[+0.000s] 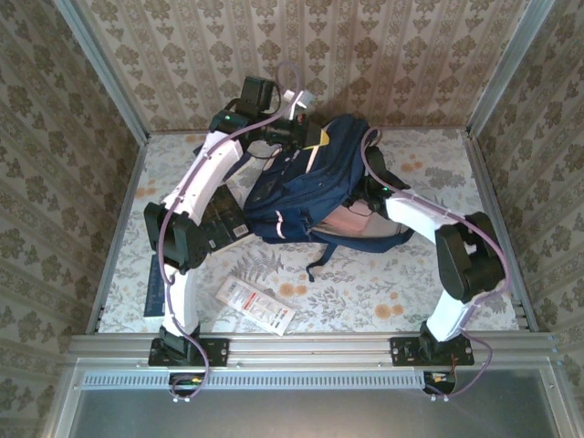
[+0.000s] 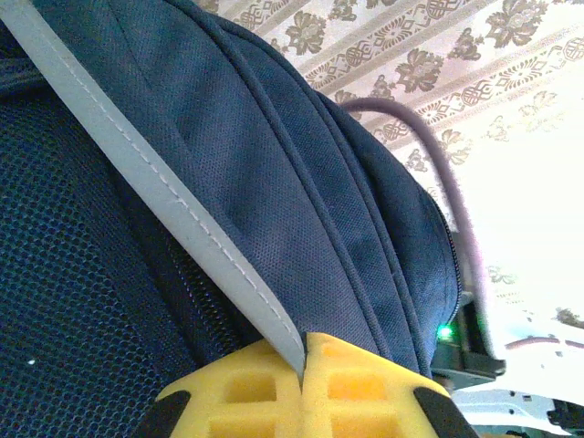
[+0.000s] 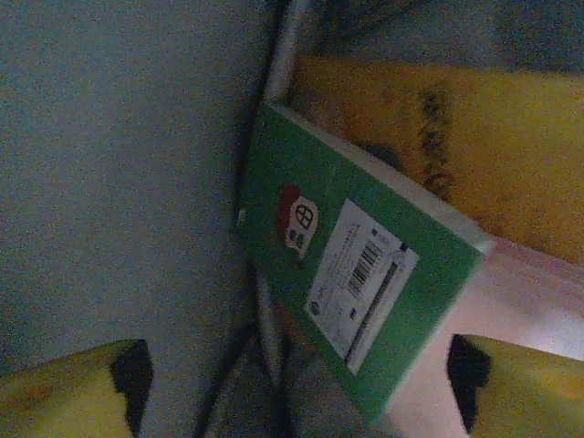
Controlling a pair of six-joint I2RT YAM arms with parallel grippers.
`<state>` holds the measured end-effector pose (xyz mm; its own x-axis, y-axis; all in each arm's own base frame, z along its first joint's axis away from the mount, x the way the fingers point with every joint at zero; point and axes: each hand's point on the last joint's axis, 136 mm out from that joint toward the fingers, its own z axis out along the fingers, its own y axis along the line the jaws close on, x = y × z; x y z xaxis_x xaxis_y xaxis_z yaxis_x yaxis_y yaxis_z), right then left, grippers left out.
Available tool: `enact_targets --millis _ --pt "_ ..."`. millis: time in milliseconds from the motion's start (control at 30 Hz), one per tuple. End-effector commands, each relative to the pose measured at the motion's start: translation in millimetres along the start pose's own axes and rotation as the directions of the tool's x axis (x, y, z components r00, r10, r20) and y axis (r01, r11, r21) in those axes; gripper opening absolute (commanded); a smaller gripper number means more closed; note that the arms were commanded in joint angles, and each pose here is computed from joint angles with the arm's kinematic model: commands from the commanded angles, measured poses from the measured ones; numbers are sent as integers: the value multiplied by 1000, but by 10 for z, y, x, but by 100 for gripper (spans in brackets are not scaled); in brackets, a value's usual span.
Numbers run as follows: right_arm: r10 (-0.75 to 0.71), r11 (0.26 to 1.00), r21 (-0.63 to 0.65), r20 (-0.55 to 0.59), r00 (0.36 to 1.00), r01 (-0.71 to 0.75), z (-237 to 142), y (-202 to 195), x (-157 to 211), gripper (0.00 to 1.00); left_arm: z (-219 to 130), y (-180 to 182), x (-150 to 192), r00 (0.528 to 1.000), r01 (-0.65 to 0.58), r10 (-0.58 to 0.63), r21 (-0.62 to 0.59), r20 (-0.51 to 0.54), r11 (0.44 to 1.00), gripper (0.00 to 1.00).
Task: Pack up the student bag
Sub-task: Place the book in the student bag, then close the student bag at the top-center of the table.
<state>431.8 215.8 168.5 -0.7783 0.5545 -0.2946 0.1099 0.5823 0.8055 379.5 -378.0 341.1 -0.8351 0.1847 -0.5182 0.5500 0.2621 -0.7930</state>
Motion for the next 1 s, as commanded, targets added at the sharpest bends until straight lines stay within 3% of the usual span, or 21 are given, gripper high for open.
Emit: enact_targets --millis 0,167,300,433,567,633,767,867,967 --pt "-107 991 88 127 986 96 -497 10 -140 91 -303 -669 -209 976 -204 194 94 102 974 0" --pt "-146 984 138 252 957 114 -1133 -138 -115 95 -199 -492 -209 980 -178 172 57 99 982 0" --pt "-160 943 332 380 911 27 -1692 -546 -143 93 -33 -290 -161 987 -140 139 14 83 990 0" --pt "-183 910 412 496 849 -45 -2149 -864 -119 90 251 -29 -63 993 -104 105 -41 49 994 2" --pt "-211 877 473 540 815 -86 -2437 -1027 -67 89 626 219 109 997 -71 71 -77 -9 994 5" --pt "-223 876 475 553 803 -84 -2520 -1027 -55 88 830 386 235 998 -54 49 -113 -50 992 11" --pt "-229 886 460 552 802 -64 -2591 -968 -24 88 1051 556 384 996 -28 13 -169 -91 985 36" --pt "-240 897 440 546 803 -31 -2618 -897 -3 87 925 470 311 998 -49 37 -226 -59 973 41" --pt "-255 908 419 513 819 21 -2585 -820 48 87 543 247 157 989 -130 144 -341 16 931 44"
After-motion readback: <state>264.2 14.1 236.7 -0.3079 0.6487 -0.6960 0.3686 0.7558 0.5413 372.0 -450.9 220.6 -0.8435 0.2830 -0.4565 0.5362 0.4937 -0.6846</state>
